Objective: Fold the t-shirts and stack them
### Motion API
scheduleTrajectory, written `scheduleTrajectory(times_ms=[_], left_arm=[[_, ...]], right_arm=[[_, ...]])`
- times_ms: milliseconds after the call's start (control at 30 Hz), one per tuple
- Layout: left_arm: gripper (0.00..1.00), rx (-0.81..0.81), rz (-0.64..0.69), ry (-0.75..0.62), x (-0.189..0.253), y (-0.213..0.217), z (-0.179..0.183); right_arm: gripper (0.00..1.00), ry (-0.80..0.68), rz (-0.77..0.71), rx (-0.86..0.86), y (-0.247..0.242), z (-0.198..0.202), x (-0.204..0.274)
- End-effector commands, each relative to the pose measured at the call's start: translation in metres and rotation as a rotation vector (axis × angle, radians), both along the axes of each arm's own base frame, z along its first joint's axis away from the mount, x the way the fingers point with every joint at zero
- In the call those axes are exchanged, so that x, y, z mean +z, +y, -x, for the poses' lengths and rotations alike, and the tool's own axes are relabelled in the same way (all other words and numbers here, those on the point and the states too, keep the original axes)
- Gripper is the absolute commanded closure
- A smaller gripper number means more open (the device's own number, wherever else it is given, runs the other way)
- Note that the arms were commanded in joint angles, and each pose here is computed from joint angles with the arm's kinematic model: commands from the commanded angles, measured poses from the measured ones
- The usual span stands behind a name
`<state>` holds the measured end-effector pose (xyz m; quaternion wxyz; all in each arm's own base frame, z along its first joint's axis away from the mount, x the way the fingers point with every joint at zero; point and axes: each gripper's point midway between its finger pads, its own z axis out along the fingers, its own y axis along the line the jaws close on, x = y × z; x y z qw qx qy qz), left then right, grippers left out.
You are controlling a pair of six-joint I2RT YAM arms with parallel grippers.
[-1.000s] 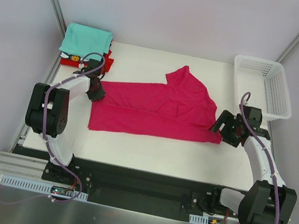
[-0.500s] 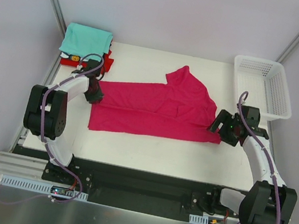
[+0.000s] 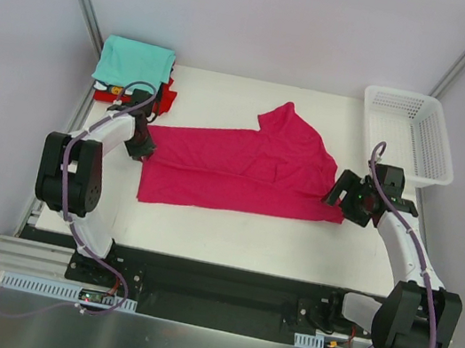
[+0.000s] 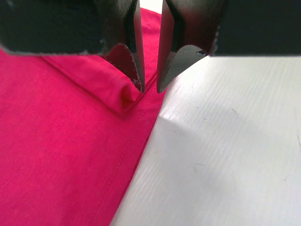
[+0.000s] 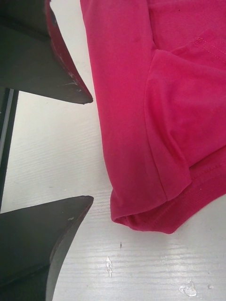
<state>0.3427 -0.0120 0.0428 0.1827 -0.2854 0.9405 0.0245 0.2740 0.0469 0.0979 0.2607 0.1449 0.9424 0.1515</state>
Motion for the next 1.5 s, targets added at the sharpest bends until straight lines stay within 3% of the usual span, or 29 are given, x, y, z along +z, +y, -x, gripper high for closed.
scheduleTrajectory(times_ms=[0,267,433,567,700,900,1467], left_arm=[[0.84,0.001,-0.038,-0.039,0.026,0.011,-0.004],[0.79,-0.012,0.026,-0.042,0.022,-0.001,-0.006],[0.56,-0.055,0.128,-0.045,0.015,-0.02,-0.014],[0.49,-0.071,0.193,-0.081,0.017,-0.033,-0.028],[0.49,-0.067,0.258,-0.123,0.02,-0.043,-0.04],[0.58,-0.053,0.279,-0.127,0.011,-0.045,-0.047],[0.58,-0.024,0.26,-0.041,-0.004,-0.04,-0.026]], right_arm=[[0.18,-0.042,-0.02,0.016,0.005,-0.002,0.007],[0.17,-0.037,-0.029,0.031,0.008,0.002,0.005],[0.17,-0.033,-0.035,0.038,0.01,0.004,0.004],[0.17,-0.032,-0.039,0.042,0.011,0.004,0.004],[0.17,-0.029,-0.038,0.048,0.012,0.006,0.004],[0.17,-0.034,-0.04,0.057,0.013,0.008,0.005],[0.17,-0.025,-0.037,0.049,0.012,0.009,0.001]])
